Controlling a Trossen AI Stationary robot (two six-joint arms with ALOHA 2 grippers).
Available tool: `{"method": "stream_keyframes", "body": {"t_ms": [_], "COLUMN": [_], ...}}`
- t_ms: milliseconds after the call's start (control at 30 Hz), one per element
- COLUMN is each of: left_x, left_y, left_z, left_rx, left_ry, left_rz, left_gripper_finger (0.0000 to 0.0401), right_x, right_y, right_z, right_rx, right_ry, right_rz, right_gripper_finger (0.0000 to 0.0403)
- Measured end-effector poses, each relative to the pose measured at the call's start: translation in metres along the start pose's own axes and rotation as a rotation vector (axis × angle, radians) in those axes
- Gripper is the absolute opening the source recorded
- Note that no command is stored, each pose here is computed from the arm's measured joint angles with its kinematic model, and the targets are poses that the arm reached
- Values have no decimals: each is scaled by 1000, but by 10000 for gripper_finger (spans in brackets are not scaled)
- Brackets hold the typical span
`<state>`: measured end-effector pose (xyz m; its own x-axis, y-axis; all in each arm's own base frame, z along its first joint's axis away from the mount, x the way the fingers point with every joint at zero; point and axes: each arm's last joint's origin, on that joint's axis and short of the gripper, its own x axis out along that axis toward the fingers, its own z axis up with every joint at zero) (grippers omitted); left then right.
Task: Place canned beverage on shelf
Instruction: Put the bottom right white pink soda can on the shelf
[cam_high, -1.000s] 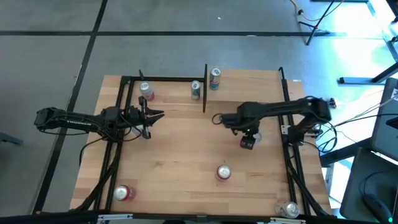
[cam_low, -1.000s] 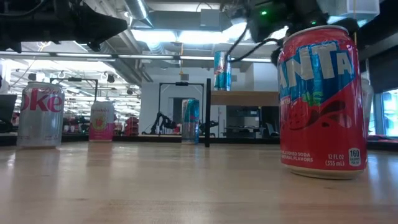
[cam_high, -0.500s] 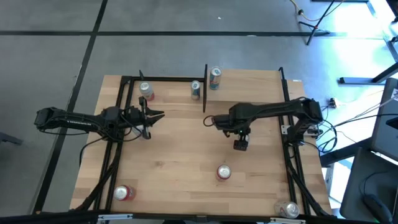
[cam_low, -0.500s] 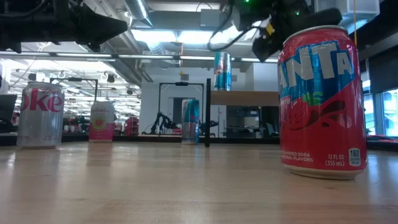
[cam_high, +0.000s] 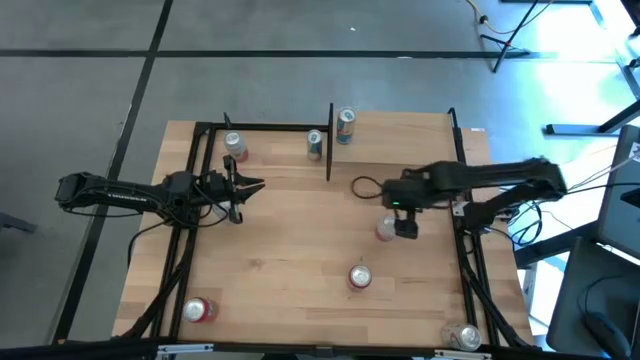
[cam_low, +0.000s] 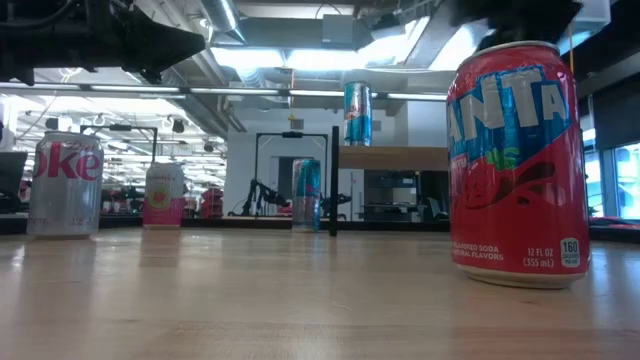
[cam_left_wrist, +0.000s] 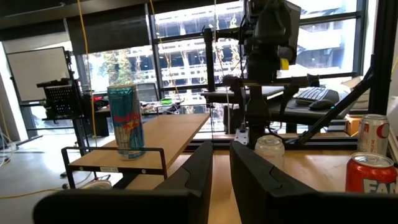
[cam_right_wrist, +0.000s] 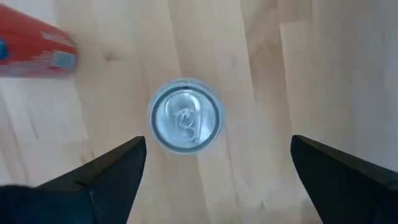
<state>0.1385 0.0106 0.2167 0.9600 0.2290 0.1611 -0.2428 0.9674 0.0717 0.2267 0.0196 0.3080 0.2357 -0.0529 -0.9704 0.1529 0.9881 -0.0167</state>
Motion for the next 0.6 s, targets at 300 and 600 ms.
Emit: {"method": "stream_keyframes", "body": {"t_ms": [300,600], "left_x": [0,0], "left_y": [0,0], "left_z": [0,0], "left_rx": [-2,0], "left_ry": [-1,-1], "left_rz": [0,1], "left_gripper_finger": [48,48], "right_x": [5,30], "right_y": [-5,-2], "right_z": [-52,-54], "right_rx": [117,96], "right_ry": [-261,-251], "right_rz": [77,113], "right_gripper_finger": [381,397]}}
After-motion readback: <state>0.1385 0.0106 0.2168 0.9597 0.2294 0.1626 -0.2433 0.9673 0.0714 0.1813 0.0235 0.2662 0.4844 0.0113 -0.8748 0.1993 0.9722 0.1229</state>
